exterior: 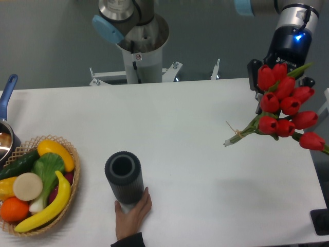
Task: Place the flowers on the table
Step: 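Hold the red tulip bunch in the gripper and lift it slightly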
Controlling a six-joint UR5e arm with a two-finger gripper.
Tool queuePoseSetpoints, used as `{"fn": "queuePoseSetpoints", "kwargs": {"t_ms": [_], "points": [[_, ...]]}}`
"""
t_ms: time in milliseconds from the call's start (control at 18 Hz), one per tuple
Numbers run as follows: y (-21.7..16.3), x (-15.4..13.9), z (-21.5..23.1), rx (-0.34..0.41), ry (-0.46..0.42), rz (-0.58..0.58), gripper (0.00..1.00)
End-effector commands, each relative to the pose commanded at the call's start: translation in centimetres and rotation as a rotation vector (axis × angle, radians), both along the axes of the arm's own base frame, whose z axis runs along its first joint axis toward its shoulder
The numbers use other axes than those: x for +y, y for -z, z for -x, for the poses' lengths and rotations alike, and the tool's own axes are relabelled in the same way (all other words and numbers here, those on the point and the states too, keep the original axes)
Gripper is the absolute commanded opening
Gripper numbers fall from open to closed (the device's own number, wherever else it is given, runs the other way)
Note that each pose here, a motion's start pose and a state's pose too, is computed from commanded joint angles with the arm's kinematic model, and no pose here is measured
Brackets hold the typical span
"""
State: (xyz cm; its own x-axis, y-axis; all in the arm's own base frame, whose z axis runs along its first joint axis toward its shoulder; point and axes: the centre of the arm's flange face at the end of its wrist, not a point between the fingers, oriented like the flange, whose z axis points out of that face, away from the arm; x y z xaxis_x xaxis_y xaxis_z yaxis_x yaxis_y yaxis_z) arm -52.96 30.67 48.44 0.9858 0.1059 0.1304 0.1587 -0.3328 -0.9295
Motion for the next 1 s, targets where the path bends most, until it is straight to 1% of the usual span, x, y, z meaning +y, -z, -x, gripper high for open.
{"fn": "queuePoseSetpoints", "kwargs": {"t_ms": [167, 333, 500, 556, 667, 778, 889, 1000], "points": [[0.2, 0.0, -0.5, 0.000, 0.000, 0.005, 0.39], [0.3, -0.2, -0.3, 0.014, -0.034, 0.066, 0.39], [0.2, -0.2, -0.7, 0.026, -0.045, 0.092, 0.38], [0.0, -0.3, -0.9, 0.038, -0.059, 0.117, 0.39], [0.1, -0.3, -1.0, 0.062, -0.100, 0.202, 0.39], [0.4, 1.2, -1.8, 0.087, -0.110, 0.281, 0.38], [1.0, 2.0, -2.2, 0.104, -0.128, 0.359, 0.38], [2.1, 3.3, -2.8, 0.130, -0.128, 0.440, 0.38]]}}
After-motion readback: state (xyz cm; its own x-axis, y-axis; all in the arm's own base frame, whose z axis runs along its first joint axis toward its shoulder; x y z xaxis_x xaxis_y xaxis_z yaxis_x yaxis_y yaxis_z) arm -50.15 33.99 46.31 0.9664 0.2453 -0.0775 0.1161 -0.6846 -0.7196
